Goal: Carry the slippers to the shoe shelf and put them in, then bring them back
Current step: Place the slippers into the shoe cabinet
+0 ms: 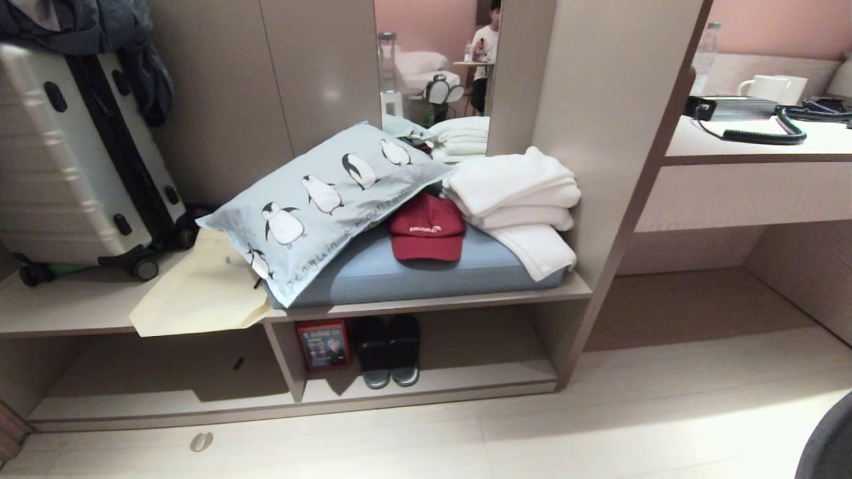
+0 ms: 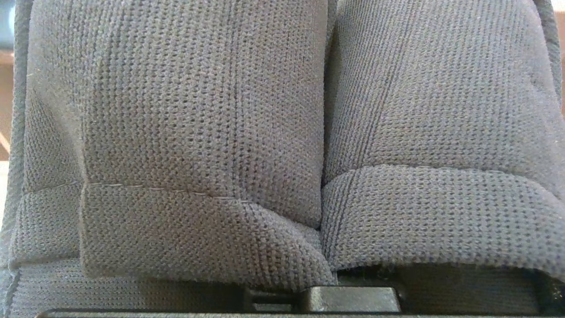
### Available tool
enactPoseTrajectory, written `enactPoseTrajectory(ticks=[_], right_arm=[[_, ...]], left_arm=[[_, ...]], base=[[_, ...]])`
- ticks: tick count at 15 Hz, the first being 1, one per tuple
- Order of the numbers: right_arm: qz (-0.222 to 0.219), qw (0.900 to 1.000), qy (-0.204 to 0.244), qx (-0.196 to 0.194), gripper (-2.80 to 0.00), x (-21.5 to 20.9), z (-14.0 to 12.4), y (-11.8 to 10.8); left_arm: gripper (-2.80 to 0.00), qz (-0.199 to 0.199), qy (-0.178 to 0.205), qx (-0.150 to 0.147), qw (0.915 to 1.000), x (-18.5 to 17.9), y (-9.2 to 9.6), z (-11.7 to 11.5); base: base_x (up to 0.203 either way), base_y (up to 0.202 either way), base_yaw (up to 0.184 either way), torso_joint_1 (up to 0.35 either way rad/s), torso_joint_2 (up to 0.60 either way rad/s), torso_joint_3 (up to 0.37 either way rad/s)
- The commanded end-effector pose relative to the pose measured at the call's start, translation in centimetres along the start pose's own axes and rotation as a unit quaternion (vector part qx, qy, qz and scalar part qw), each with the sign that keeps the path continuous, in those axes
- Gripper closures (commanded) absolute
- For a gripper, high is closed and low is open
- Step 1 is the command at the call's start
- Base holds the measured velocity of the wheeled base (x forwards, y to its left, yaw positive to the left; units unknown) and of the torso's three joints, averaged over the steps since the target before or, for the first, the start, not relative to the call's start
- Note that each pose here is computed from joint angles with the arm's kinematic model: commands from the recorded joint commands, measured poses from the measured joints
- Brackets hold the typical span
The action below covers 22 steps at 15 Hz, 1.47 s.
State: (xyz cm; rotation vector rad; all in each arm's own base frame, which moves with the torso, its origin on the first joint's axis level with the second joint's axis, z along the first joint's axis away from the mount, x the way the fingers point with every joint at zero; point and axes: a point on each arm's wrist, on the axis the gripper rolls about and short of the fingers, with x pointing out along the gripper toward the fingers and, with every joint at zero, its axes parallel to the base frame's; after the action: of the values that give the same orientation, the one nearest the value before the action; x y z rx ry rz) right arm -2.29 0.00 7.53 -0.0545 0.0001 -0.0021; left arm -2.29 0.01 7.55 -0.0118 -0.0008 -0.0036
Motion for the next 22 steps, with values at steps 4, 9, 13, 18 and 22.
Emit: enactPoseTrajectory(ticks=[4,9,13,18,22], right_arm=[[0.0,1.0,0.0,0.0,0.0,0.0,-0.05,0.0],[0.0,1.0,0.0,0.0,0.0,0.0,-0.05,0.0],[0.0,1.0,0.0,0.0,0.0,0.0,-0.05,0.0],[0.0,1.0,0.0,0.0,0.0,0.0,-0.05,0.0],[0.0,1.0,0.0,0.0,0.0,0.0,-0.05,0.0]], left_arm=[[0.0,0.0,0.001,0.001,1.0,0.02,0.0,-0.04],[0.0,0.0,0.001,0.001,1.0,0.02,0.0,-0.04],[0.0,0.0,0.001,0.001,1.0,0.02,0.0,-0.04],[0.0,0.0,0.001,0.001,1.0,0.02,0.0,-0.04],[0.0,0.0,0.001,0.001,1.0,0.02,0.0,-0.04]], base=[[0.0,0.0,0.0,0.002,0.0,-0.195],[0.0,0.0,0.0,0.0,0.0,-0.198],[0.0,0.0,0.0,0.003,0.0,-0.199],[0.0,0.0,0.0,0.005,0.0,-0.198],[0.0,0.0,0.0,0.006,0.0,-0.195]])
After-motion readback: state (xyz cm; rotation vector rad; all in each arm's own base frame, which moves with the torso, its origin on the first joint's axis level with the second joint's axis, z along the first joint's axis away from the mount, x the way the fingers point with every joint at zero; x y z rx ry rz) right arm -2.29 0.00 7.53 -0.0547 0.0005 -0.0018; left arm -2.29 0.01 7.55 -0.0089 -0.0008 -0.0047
